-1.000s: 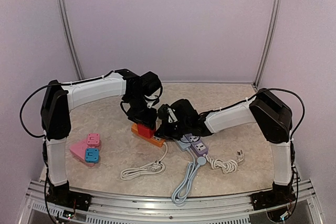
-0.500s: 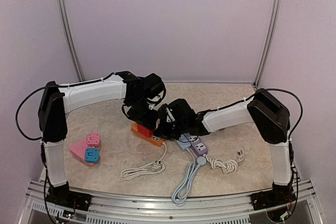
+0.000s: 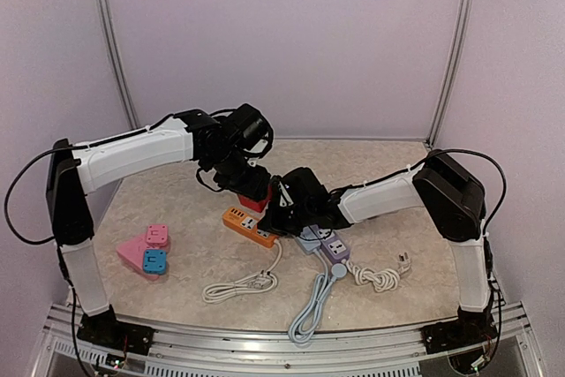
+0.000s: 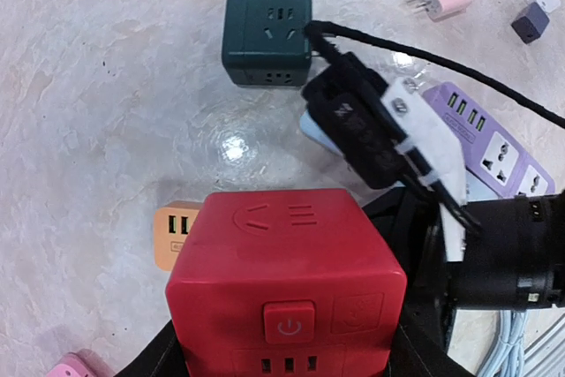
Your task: Pull the plug off the socket
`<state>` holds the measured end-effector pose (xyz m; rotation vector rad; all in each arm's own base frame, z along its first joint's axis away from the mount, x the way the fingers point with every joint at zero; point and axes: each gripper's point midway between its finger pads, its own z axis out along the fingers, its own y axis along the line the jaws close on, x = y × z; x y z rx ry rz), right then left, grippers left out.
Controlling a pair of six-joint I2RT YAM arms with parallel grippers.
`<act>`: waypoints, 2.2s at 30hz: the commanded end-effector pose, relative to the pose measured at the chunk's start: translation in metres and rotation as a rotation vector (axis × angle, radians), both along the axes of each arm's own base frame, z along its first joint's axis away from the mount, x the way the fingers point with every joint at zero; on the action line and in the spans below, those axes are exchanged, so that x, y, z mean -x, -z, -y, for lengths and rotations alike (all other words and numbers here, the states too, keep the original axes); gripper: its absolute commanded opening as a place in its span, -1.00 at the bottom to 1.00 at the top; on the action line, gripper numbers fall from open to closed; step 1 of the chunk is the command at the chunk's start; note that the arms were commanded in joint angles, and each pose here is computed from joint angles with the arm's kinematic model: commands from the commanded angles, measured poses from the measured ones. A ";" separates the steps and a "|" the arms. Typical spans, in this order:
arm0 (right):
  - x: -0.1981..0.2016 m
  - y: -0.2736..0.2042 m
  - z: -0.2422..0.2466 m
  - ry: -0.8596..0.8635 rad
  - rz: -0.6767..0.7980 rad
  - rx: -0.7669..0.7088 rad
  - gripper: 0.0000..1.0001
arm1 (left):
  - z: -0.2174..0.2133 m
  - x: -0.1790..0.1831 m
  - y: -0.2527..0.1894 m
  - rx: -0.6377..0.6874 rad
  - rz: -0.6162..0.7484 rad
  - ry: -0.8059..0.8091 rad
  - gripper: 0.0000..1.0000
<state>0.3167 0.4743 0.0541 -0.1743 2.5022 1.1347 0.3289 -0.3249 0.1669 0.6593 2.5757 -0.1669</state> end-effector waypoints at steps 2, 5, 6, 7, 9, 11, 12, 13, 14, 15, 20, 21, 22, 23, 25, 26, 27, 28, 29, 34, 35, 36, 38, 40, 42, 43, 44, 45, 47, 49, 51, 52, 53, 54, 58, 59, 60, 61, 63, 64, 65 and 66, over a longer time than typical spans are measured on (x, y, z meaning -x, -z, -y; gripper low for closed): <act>0.015 0.042 0.024 -0.001 -0.052 0.166 -1.00 | -0.031 -0.020 -0.005 0.128 -0.063 -0.139 -0.29; 0.008 0.017 0.021 -0.002 0.010 0.143 -1.00 | -0.045 -0.027 -0.006 0.227 -0.116 -0.184 -0.28; 0.006 0.006 0.020 -0.002 0.034 0.134 -1.00 | -0.049 -0.031 -0.008 0.264 -0.129 -0.198 -0.28; 0.003 -0.006 0.020 0.001 0.063 0.124 -1.00 | -0.053 -0.035 -0.008 0.299 -0.146 -0.213 -0.28; -0.002 -0.029 0.021 0.008 0.120 0.113 -1.00 | -0.060 -0.046 -0.009 0.365 -0.164 -0.237 -0.28; -0.007 -0.053 0.026 0.027 0.175 0.116 -1.00 | -0.066 -0.058 -0.009 0.418 -0.177 -0.258 -0.28; -0.009 -0.061 0.031 0.040 0.198 0.127 -1.00 | -0.068 -0.064 -0.010 0.444 -0.181 -0.264 -0.28; -0.011 -0.070 0.035 0.051 0.220 0.140 -1.00 | -0.068 -0.069 -0.009 0.466 -0.190 -0.266 -0.27; -0.014 -0.077 0.041 0.069 0.246 0.159 -1.00 | -0.071 -0.077 -0.010 0.487 -0.187 -0.271 -0.27; -0.016 -0.084 0.046 0.081 0.266 0.174 -1.00 | -0.071 -0.083 -0.007 0.506 -0.195 -0.271 -0.27; -0.017 -0.112 0.070 0.124 0.338 0.238 -1.00 | -0.071 -0.108 0.013 0.576 -0.251 -0.289 -0.26; -0.017 -0.116 0.075 0.132 0.349 0.249 -1.00 | -0.070 -0.112 0.016 0.584 -0.257 -0.290 -0.27; -0.016 -0.120 0.080 0.141 0.357 0.260 -1.00 | -0.069 -0.115 0.022 0.586 -0.267 -0.291 -0.27; -0.016 -0.125 0.085 0.147 0.370 0.268 -1.00 | -0.068 -0.118 0.030 0.584 -0.281 -0.294 -0.26; -0.014 -0.133 0.095 0.164 0.388 0.277 -0.99 | -0.064 -0.124 0.034 0.594 -0.292 -0.291 -0.26; -0.013 -0.133 0.098 0.168 0.392 0.287 -0.97 | -0.063 -0.125 0.038 0.595 -0.300 -0.291 -0.26; -0.012 -0.135 0.102 0.175 0.396 0.292 -0.97 | -0.062 -0.127 0.043 0.601 -0.311 -0.294 -0.26; -0.012 -0.136 0.106 0.181 0.399 0.298 -0.96 | -0.061 -0.128 0.045 0.611 -0.318 -0.291 -0.26; -0.011 -0.136 0.109 0.185 0.400 0.304 -0.96 | -0.059 -0.129 0.048 0.619 -0.328 -0.291 -0.26; -0.007 -0.134 0.116 0.191 0.396 0.314 -0.95 | -0.055 -0.132 0.062 0.651 -0.375 -0.297 -0.20; -0.007 -0.134 0.116 0.190 0.395 0.312 -0.95 | -0.054 -0.132 0.064 0.654 -0.382 -0.298 -0.20; -0.006 -0.133 0.117 0.190 0.392 0.313 -0.94 | -0.054 -0.133 0.066 0.656 -0.387 -0.300 -0.20; -0.004 -0.133 0.119 0.191 0.389 0.314 -0.94 | -0.053 -0.135 0.069 0.660 -0.393 -0.301 -0.20; -0.002 -0.132 0.120 0.191 0.386 0.313 -0.94 | -0.051 -0.137 0.070 0.667 -0.400 -0.298 -0.19; -0.001 -0.131 0.122 0.192 0.383 0.314 -0.93 | -0.050 -0.139 0.074 0.668 -0.408 -0.299 -0.19; 0.000 -0.131 0.124 0.193 0.381 0.316 -0.93 | -0.050 -0.139 0.076 0.670 -0.413 -0.300 -0.18; 0.000 -0.130 0.124 0.194 0.379 0.317 -0.93 | -0.050 -0.139 0.079 0.670 -0.419 -0.300 -0.14; 0.000 -0.129 0.125 0.194 0.378 0.320 -0.93 | -0.051 -0.139 0.080 0.671 -0.423 -0.301 -0.13; 0.001 -0.129 0.125 0.193 0.376 0.320 -0.93 | -0.051 -0.139 0.085 0.673 -0.437 -0.305 -0.12; 0.001 -0.129 0.125 0.191 0.375 0.319 -0.93 | -0.051 -0.138 0.088 0.670 -0.445 -0.307 -0.09; 0.001 -0.128 0.124 0.188 0.374 0.321 -0.92 | -0.052 -0.137 0.091 0.666 -0.450 -0.310 -0.08; 0.000 -0.128 0.124 0.187 0.375 0.321 -0.92 | -0.053 -0.136 0.092 0.663 -0.453 -0.310 -0.05; 0.000 -0.127 0.123 0.184 0.373 0.321 -0.92 | -0.053 -0.136 0.092 0.660 -0.452 -0.310 0.01; 0.000 -0.126 0.122 0.183 0.372 0.320 -0.92 | -0.055 -0.136 0.093 0.655 -0.453 -0.315 0.04; 0.000 -0.124 0.121 0.180 0.371 0.320 -0.92 | -0.060 -0.134 0.096 0.623 -0.444 -0.328 0.40; 0.001 -0.123 0.121 0.180 0.368 0.320 -0.92 | -0.061 -0.134 0.096 0.616 -0.441 -0.330 0.52; 0.001 -0.123 0.121 0.180 0.369 0.320 -0.92 | -0.063 -0.133 0.097 0.604 -0.439 -0.336 0.64; 0.000 -0.122 0.121 0.180 0.367 0.322 -0.91 | -0.066 -0.134 0.095 0.594 -0.428 -0.340 0.77; 0.000 -0.121 0.121 0.179 0.365 0.323 -0.91 | -0.070 -0.133 0.094 0.568 -0.411 -0.350 0.97; 0.000 -0.120 0.121 0.178 0.365 0.323 -0.91 | -0.072 -0.133 0.091 0.560 -0.403 -0.353 0.98; 0.000 -0.119 0.120 0.177 0.365 0.325 -0.90 | -0.074 -0.133 0.090 0.552 -0.397 -0.356 0.98; 0.000 -0.118 0.121 0.179 0.364 0.327 -0.88 | -0.076 -0.132 0.088 0.543 -0.390 -0.358 0.98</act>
